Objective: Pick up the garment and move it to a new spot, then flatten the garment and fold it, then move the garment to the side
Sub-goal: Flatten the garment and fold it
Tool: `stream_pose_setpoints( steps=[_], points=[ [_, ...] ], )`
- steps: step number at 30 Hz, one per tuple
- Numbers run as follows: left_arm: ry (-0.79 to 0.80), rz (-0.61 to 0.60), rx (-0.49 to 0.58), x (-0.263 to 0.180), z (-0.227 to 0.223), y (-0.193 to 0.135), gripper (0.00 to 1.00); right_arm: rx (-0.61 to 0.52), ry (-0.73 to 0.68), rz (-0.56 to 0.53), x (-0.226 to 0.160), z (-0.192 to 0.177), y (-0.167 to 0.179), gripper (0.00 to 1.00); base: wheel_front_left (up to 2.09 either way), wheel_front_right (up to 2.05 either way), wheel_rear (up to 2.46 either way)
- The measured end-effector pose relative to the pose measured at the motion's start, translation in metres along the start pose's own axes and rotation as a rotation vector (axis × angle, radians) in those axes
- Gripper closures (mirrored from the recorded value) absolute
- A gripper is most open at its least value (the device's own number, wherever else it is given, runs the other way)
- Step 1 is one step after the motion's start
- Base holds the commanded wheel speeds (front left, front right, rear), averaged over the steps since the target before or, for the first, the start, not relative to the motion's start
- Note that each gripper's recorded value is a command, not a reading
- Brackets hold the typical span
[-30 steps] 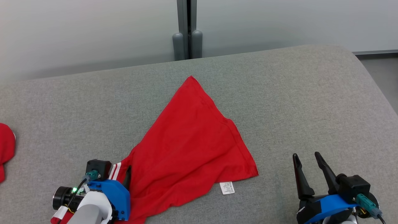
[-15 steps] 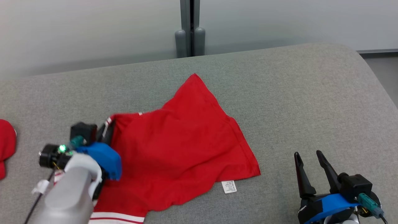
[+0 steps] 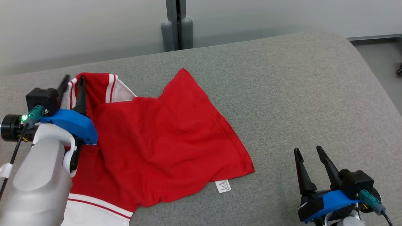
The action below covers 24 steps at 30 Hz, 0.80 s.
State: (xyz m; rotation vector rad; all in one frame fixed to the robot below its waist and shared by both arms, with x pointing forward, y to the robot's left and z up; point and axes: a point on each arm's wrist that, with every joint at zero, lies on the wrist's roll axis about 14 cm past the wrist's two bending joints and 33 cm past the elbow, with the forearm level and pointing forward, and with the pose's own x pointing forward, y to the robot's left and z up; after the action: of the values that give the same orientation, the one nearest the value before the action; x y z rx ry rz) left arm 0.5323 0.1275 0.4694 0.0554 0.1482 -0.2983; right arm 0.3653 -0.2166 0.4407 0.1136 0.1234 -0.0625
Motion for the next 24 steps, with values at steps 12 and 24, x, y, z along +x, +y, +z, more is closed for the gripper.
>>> stream_pose_setpoints(
  steps=[12, 24],
  points=[
    [-0.145, 0.081, 0.021, -0.058, 0.021, 0.013, 0.0, 0.016, -0.028, 0.033, -0.001, 0.008, 0.012, 0.0, 0.0, 0.0, 0.0],
    [-0.223, 0.204, -0.036, -0.142, 0.019, 0.017, 0.0, 0.008, -0.079, 0.149, 0.001, 0.024, 0.05, 0.0, 0.0, 0.0, 0.0]
  ],
)
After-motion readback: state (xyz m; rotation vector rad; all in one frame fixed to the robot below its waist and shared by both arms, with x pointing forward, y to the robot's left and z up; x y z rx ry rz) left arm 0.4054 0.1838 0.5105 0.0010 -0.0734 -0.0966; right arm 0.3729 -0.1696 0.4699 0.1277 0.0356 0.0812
